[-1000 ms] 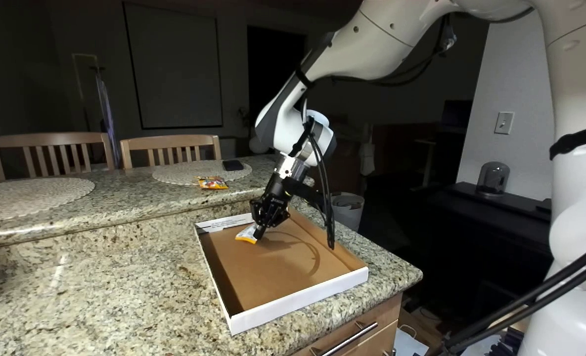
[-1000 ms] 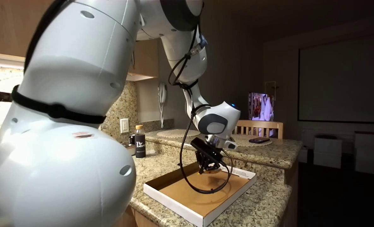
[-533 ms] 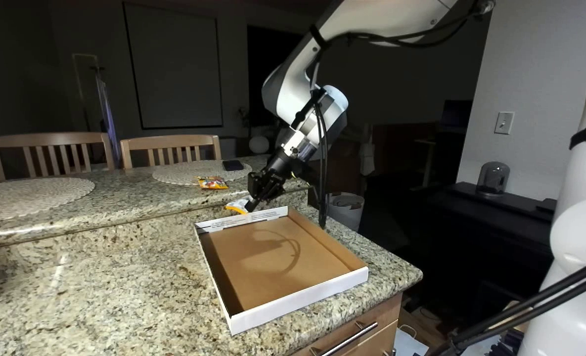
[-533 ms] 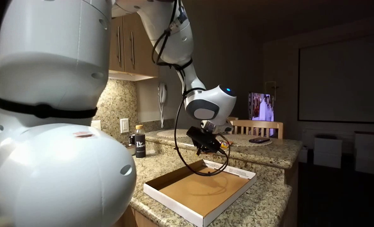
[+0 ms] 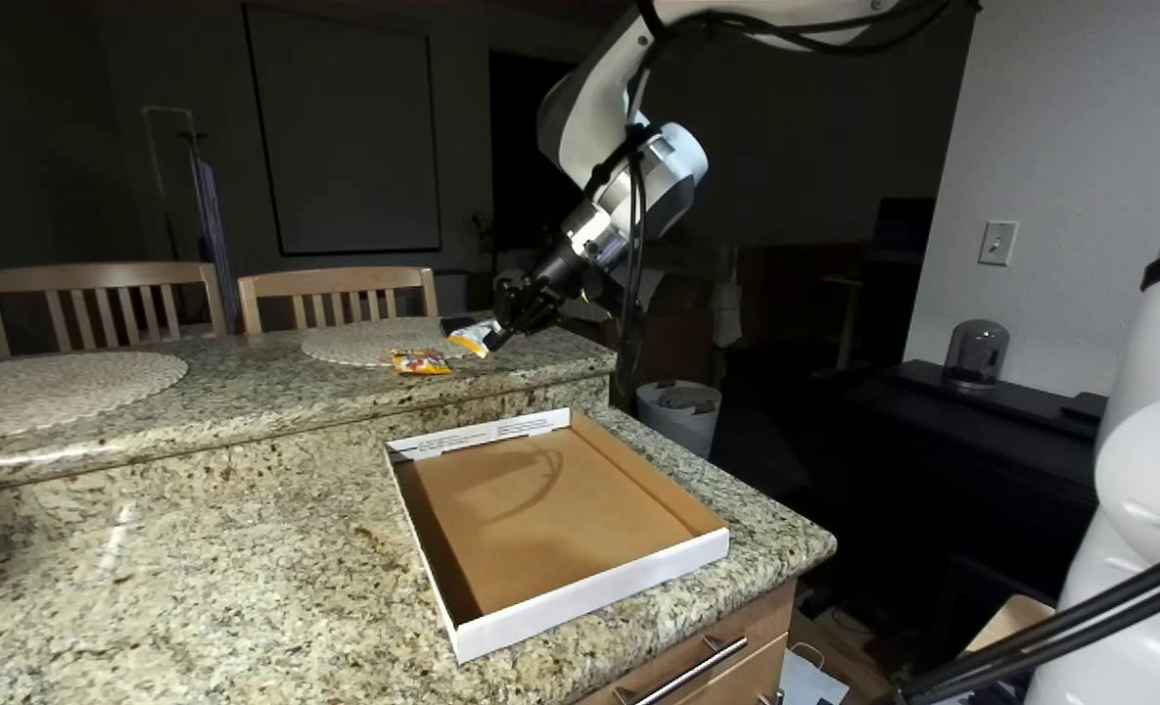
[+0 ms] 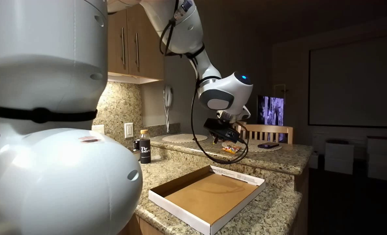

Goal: Remove the contents in the box.

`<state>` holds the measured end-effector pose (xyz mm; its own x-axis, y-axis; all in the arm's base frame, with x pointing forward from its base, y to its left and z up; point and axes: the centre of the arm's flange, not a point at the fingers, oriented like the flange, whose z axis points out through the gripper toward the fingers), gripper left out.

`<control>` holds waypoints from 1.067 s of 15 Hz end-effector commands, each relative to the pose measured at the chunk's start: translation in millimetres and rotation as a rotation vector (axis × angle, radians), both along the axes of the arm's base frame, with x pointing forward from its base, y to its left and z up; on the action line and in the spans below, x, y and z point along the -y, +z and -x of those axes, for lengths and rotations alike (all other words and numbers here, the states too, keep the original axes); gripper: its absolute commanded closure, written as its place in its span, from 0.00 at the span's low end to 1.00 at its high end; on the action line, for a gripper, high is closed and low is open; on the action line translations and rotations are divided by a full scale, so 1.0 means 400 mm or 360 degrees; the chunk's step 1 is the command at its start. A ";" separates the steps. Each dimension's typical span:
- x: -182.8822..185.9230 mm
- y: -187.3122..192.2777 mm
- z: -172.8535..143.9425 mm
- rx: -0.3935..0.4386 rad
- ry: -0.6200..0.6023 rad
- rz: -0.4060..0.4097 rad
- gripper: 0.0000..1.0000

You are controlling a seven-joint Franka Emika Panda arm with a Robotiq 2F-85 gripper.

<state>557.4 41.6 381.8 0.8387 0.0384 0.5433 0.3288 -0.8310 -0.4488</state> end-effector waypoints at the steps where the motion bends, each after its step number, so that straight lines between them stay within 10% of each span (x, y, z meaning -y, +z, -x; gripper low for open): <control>1: 0.041 0.026 -0.137 0.0033 0.0036 -0.0029 1.00; 7: 0.112 0.011 -0.336 -0.0058 0.0117 -0.0133 1.00; 8: 0.116 0.009 -0.354 -0.0071 0.0127 -0.0145 0.74; 16: 0.073 0.014 -0.239 0.0022 0.0258 -0.0118 0.30</control>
<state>690.7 4.4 382.8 0.8378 0.0963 0.5374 0.4214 -0.7399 -0.5244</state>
